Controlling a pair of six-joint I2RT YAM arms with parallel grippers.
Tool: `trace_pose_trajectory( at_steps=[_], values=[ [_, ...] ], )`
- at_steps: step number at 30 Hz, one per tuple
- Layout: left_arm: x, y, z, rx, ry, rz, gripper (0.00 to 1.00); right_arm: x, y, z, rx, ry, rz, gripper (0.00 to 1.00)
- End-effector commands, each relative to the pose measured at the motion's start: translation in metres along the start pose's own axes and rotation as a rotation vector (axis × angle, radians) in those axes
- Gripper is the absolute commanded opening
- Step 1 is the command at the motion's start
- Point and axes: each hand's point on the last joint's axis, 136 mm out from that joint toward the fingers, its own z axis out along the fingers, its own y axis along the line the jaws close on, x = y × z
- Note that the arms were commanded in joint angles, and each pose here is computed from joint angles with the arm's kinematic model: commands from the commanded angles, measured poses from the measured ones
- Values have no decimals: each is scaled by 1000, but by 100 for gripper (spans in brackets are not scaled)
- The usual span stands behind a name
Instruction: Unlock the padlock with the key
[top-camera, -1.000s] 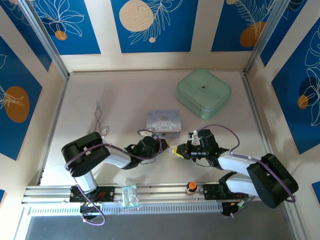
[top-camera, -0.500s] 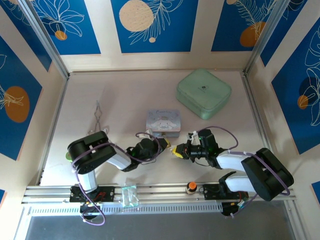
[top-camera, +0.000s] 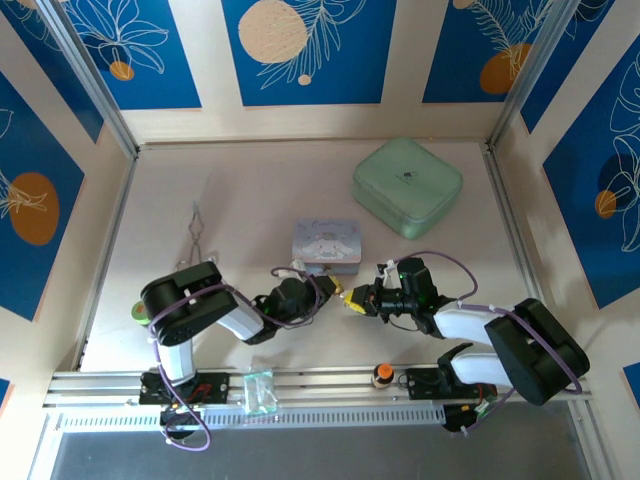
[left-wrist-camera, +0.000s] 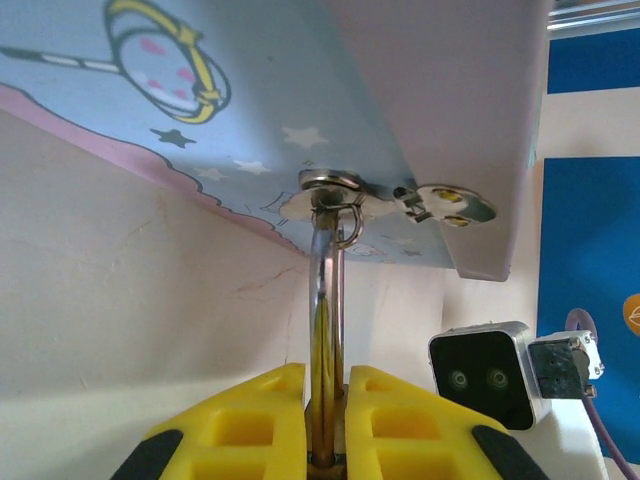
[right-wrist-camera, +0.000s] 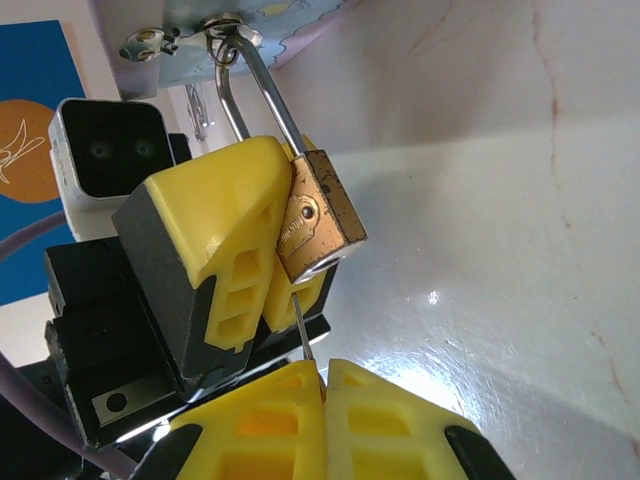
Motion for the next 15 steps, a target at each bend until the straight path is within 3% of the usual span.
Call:
trace_pose_trajectory(
  at_steps=[1,15],
  values=[
    [3,1,-1,22,2,-31,0,-4,3,1,-9,-8,4,0],
    [6,-4,0,32,11,-46,0,-9,-1,0,-2,-36,16,0]
  ],
)
